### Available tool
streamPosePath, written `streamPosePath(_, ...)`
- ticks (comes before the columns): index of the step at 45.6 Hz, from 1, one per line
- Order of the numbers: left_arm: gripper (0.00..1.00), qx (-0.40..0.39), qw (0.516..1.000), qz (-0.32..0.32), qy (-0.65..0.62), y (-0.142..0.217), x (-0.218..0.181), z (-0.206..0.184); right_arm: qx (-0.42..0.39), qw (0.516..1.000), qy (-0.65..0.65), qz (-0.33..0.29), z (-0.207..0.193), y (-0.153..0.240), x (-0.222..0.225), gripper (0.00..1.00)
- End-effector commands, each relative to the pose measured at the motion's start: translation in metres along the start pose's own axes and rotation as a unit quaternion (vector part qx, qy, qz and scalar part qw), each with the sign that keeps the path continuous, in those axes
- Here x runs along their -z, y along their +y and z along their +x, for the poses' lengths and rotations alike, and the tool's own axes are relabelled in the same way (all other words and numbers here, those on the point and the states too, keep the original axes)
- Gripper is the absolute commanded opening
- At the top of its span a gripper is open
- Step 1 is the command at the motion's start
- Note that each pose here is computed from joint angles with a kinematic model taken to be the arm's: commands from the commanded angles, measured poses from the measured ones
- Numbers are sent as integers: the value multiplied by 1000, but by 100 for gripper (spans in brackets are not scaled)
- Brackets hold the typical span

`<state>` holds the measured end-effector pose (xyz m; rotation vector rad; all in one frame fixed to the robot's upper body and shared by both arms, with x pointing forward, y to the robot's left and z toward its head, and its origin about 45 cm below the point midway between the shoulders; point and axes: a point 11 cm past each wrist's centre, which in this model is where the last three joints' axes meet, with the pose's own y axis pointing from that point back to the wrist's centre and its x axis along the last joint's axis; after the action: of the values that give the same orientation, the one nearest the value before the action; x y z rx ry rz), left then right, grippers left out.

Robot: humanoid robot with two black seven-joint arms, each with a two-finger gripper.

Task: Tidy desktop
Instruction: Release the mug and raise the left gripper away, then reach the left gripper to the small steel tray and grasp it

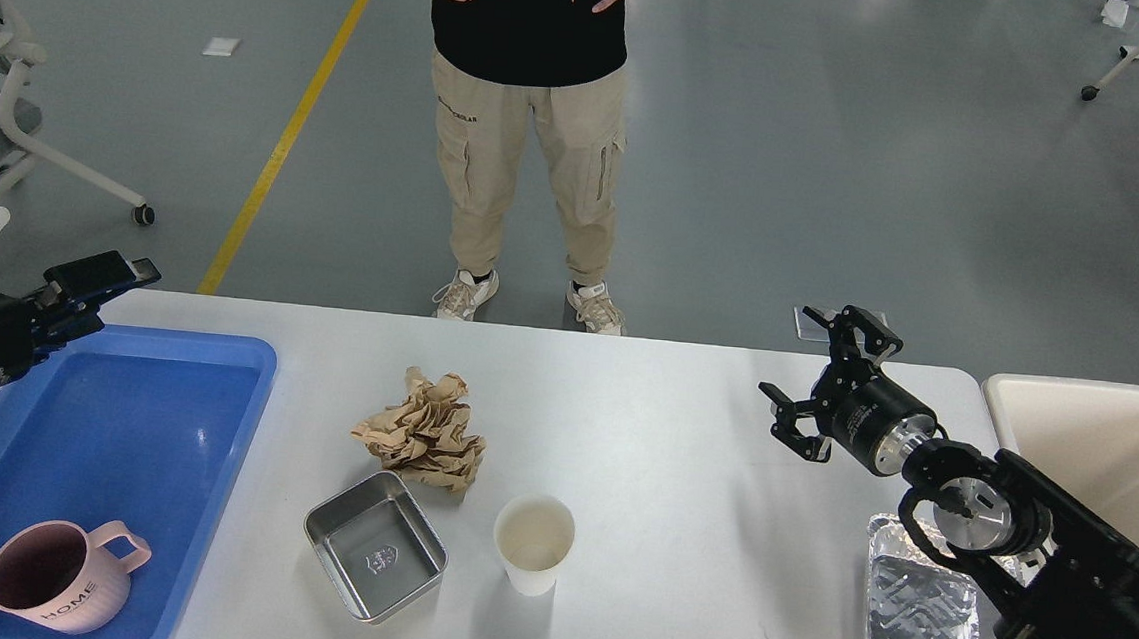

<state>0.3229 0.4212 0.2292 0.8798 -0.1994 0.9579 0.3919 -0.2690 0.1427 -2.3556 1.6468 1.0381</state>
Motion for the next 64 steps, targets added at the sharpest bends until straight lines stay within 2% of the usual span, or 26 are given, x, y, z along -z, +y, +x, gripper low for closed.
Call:
streamPosePath(1,97,18,999,18,-25,15,9,-12,1,1000,0,-1,-1,0,-1,100)
streamPosePath(18,97,67,983,104,-132,62,46,-31,-1,1000,7,-14,-1,-1,-9,100)
streamPosePath(31,97,86,982,99,-136,72,41,-39,5,1000,13,-17,-7,-6,-13,100)
streamPosePath(40,97,133,970,104,-176,73,49,-52,7,1000,11,-19,-9,-7,-16,100)
streamPosePath(47,97,181,947,104,-243,61,55,-67,7,1000,11,-17,-9,-6,-15,100)
streamPosePath(56,97,224,914,113,-320,24,70,-78,6,1000,11,-17,-8,-6,-15,100)
streamPosePath(64,97,238,897,93,-362,-17,34,-66,7,1000,10,-18,-10,-6,-16,100)
